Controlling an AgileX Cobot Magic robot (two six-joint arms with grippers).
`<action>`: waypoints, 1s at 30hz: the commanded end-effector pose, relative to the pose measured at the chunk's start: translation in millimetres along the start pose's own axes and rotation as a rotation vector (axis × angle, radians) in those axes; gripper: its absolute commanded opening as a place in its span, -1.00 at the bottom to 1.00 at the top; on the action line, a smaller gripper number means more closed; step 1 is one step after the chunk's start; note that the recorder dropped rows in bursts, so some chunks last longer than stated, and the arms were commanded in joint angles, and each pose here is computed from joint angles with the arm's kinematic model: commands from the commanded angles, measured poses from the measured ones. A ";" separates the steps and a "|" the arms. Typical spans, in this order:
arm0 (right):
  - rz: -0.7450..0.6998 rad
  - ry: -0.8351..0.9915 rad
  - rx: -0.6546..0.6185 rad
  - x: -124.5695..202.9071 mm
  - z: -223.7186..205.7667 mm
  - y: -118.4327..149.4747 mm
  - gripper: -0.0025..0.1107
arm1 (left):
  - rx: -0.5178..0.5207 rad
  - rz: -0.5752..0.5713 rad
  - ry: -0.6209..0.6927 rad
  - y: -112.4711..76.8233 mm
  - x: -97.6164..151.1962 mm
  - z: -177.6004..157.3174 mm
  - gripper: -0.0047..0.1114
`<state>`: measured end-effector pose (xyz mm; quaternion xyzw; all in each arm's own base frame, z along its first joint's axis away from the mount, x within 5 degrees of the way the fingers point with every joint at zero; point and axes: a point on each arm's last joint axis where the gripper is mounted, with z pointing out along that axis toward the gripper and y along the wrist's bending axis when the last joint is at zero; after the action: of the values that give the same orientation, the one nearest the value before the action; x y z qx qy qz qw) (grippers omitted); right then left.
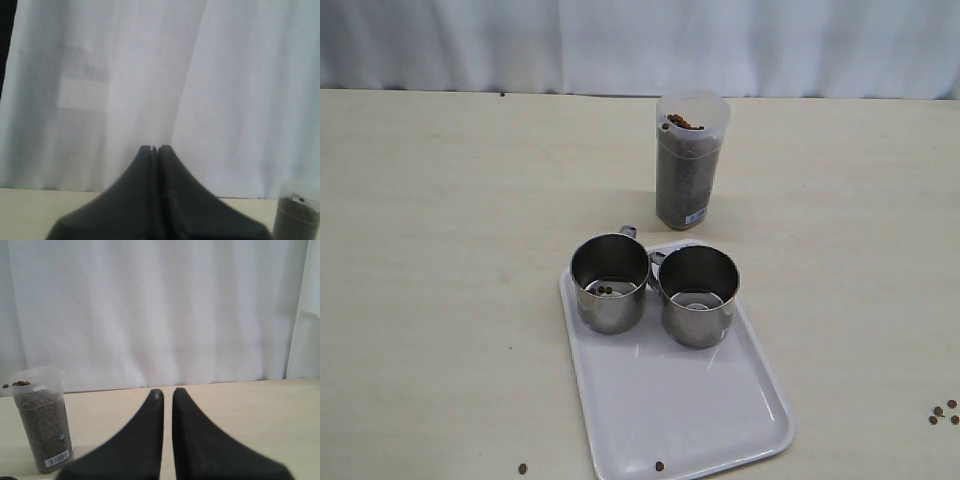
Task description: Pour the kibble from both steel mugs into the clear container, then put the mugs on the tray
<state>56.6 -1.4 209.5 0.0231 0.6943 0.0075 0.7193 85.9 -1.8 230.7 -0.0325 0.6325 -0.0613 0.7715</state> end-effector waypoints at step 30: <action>-0.002 -0.002 0.002 0.9 -0.2 -0.1 -0.87 | -0.052 0.040 0.089 3.1 9.4 -32.5 -0.92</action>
<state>56.7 -1.4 209.0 0.0231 0.6949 0.0075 0.7187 56.1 0.8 215.6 -0.0300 0.6679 -0.0254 0.7432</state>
